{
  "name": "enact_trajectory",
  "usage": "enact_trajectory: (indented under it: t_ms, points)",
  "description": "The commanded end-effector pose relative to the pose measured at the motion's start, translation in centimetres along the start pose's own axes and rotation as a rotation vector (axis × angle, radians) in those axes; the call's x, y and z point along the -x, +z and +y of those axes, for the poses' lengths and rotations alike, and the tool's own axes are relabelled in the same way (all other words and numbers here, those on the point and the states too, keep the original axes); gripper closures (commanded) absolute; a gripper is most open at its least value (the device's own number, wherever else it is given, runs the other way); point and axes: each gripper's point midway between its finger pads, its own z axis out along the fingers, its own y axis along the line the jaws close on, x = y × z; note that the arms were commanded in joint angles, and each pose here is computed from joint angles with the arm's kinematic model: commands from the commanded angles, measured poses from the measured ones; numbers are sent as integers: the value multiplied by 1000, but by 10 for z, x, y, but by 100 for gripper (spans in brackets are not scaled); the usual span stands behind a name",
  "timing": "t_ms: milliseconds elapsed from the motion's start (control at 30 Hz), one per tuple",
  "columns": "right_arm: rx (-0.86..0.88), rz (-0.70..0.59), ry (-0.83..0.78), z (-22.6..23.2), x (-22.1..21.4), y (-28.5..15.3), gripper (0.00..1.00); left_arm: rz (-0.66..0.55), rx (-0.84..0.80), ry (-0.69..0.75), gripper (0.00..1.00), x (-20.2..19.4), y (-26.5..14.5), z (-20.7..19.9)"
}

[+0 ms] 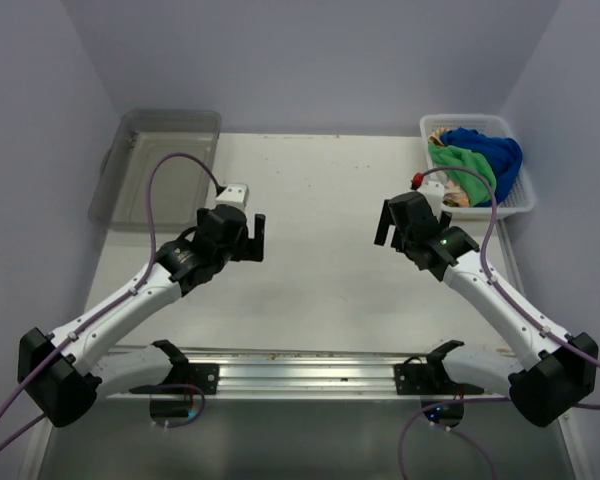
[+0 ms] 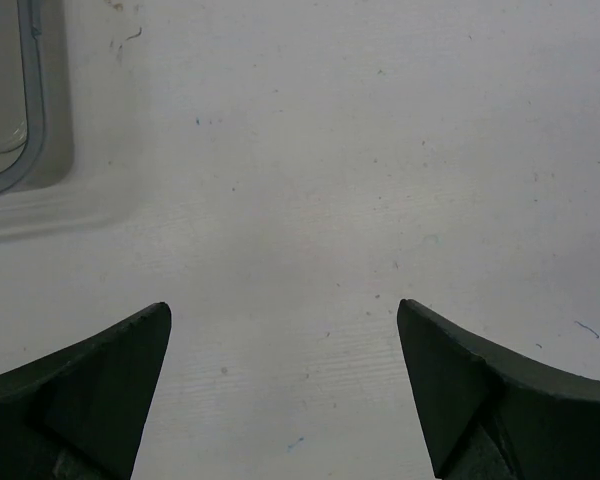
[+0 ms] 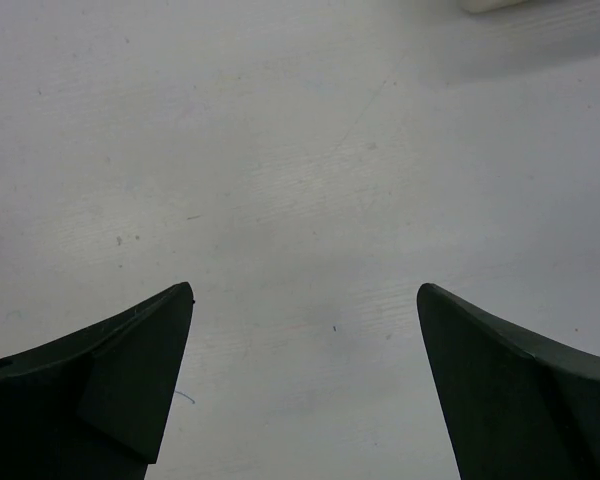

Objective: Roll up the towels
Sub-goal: Grab a towel with the right arm

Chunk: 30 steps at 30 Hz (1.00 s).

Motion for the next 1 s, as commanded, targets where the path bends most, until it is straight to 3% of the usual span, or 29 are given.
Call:
enact_trajectory:
  t_ms: [0,367,533,700,867,967]
  points:
    - [42,-37,27,6,7,-2,1,-38,-1,-33,0,18,-3,-4]
    - [0,-38,25,-4,9,-3,1,24,54,-58,0,7,6,-1]
    - [-44,-57,109,-30,53,6,2,62,135,-71,0,1,8,10]
    - [-76,-114,229,-60,119,23,5,47,113,-83,0,4,4,8]
    - [-107,-108,377,-90,166,68,16,19,65,-87,0,9,1,2]
    - [-145,-91,408,-104,182,96,17,14,47,-85,0,12,0,-1]
